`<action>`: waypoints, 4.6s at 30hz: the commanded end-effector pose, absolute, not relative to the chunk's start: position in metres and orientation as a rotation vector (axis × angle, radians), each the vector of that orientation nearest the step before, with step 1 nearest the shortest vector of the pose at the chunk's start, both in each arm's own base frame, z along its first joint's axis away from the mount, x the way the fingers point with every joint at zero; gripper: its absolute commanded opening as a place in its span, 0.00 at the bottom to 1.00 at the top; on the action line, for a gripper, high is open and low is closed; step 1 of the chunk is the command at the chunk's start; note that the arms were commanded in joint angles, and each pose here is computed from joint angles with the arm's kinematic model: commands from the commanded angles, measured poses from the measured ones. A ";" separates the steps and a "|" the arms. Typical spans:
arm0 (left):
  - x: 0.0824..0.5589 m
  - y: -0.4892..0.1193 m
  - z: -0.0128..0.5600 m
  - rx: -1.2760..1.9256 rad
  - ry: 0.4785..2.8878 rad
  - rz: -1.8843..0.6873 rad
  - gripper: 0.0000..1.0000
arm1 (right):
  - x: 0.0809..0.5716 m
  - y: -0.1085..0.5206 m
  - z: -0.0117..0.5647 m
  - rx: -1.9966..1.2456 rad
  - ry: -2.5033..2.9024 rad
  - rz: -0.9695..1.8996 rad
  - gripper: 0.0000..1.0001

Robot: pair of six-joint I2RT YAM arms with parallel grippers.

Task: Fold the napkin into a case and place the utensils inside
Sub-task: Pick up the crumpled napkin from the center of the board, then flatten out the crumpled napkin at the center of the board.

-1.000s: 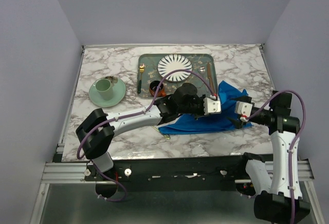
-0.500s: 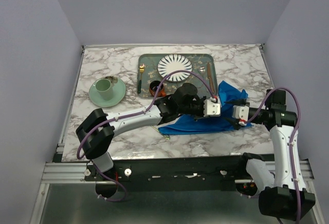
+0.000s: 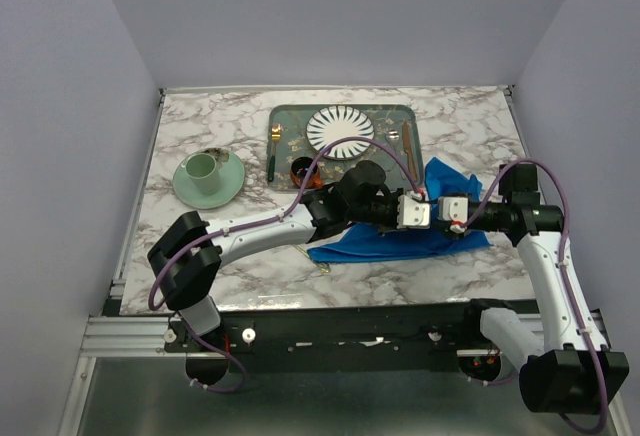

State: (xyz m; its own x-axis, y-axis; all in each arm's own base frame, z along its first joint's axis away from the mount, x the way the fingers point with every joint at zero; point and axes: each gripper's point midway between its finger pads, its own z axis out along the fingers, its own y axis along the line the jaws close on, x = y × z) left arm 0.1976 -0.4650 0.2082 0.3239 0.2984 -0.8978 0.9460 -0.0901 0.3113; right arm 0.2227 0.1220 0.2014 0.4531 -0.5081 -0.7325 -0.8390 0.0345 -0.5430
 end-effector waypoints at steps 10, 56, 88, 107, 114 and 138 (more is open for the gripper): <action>0.198 -0.470 0.219 1.594 1.121 -0.812 0.00 | 0.222 0.125 0.199 -1.627 1.248 0.392 0.01; 0.259 -0.243 0.083 0.893 2.390 -0.768 0.72 | 0.251 0.089 0.340 -1.113 1.511 0.239 0.01; 0.281 -0.269 0.066 0.873 2.418 -1.007 0.17 | 0.263 0.083 0.379 -1.002 1.478 0.187 0.01; 0.340 -0.240 0.362 0.985 1.867 -0.434 0.00 | 0.292 -0.018 0.537 -0.404 1.265 -0.358 0.01; 0.307 -0.221 0.426 1.027 1.645 -0.156 0.00 | 0.263 -0.020 0.564 -0.353 1.188 -0.389 0.01; 0.187 -0.211 0.499 1.085 1.349 -0.463 0.00 | 0.174 -0.010 0.542 -0.332 1.219 -0.378 0.01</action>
